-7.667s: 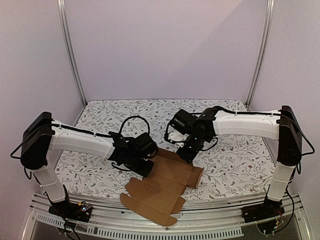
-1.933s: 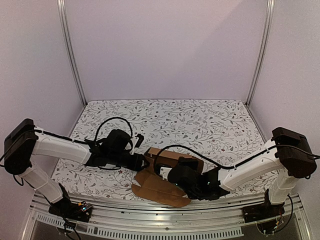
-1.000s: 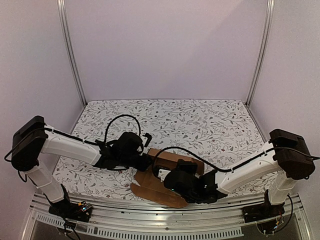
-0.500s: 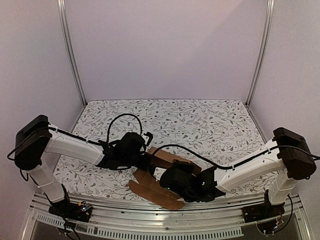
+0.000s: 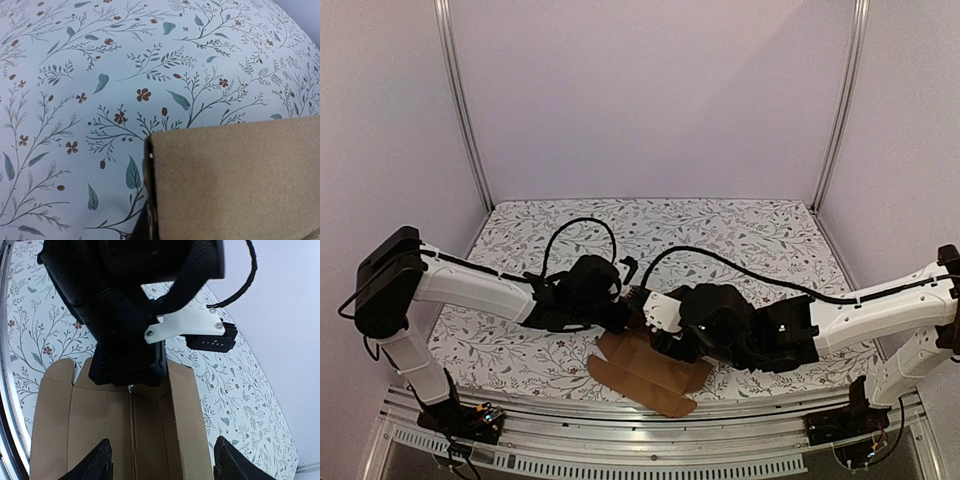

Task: Fold the paper box

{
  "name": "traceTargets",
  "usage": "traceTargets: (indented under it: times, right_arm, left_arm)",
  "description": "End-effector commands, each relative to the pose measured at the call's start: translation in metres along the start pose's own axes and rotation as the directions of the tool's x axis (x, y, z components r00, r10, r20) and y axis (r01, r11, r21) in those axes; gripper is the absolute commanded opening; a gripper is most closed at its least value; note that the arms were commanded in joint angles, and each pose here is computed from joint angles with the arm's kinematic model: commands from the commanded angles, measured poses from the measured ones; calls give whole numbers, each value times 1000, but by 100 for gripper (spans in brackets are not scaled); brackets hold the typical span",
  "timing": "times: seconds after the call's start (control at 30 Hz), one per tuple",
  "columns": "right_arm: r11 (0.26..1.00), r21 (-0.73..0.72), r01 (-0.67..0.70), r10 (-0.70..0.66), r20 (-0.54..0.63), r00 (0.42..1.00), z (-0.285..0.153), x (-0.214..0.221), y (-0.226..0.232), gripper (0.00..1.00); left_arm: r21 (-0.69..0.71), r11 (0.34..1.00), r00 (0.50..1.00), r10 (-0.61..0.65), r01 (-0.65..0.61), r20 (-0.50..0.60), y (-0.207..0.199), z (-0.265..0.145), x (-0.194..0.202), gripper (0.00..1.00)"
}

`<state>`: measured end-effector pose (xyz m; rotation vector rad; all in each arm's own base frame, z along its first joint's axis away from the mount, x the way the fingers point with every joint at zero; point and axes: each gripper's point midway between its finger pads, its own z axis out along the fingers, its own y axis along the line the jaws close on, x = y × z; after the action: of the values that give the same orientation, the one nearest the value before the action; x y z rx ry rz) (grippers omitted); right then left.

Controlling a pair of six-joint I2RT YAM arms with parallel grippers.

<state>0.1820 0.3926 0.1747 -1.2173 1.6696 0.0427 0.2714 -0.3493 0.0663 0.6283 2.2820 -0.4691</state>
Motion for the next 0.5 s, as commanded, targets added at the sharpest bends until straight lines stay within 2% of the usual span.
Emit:
traceTargets:
  times: [0.0, 0.13, 0.17, 0.27, 0.33, 0.47]
  right_arm:
    - [984, -107, -143, 146, 26, 989, -13, -8, -13, 69]
    - [969, -91, -231, 234, 24, 972, -17, -10, -39, 70]
    - [967, -80, -242, 244, 14, 970, -16, -8, -45, 70]
    - [952, -73, -297, 295, -33, 955, -8, 1, -59, 66]
    - [927, -100, -362, 358, -62, 932, 0, 7, -62, 59]
    - [875, -121, -469, 460, -96, 883, 13, 13, -71, 27]
  left_arm:
    - [-20, 998, 998, 64, -65, -23, -3, 3, 2, 0]
    - [-26, 995, 995, 95, -96, -20, -5, 3, -6, 0]
    - [-33, 993, 993, 109, -111, -54, -3, 3, 1, 0]
    - [-33, 991, 989, 131, -133, -61, -3, 4, -1, 0]
    - [-35, 988, 987, 150, -152, -59, -4, 4, -2, 0]
    - [-27, 976, 976, 213, -214, -53, -6, 7, -4, 0]
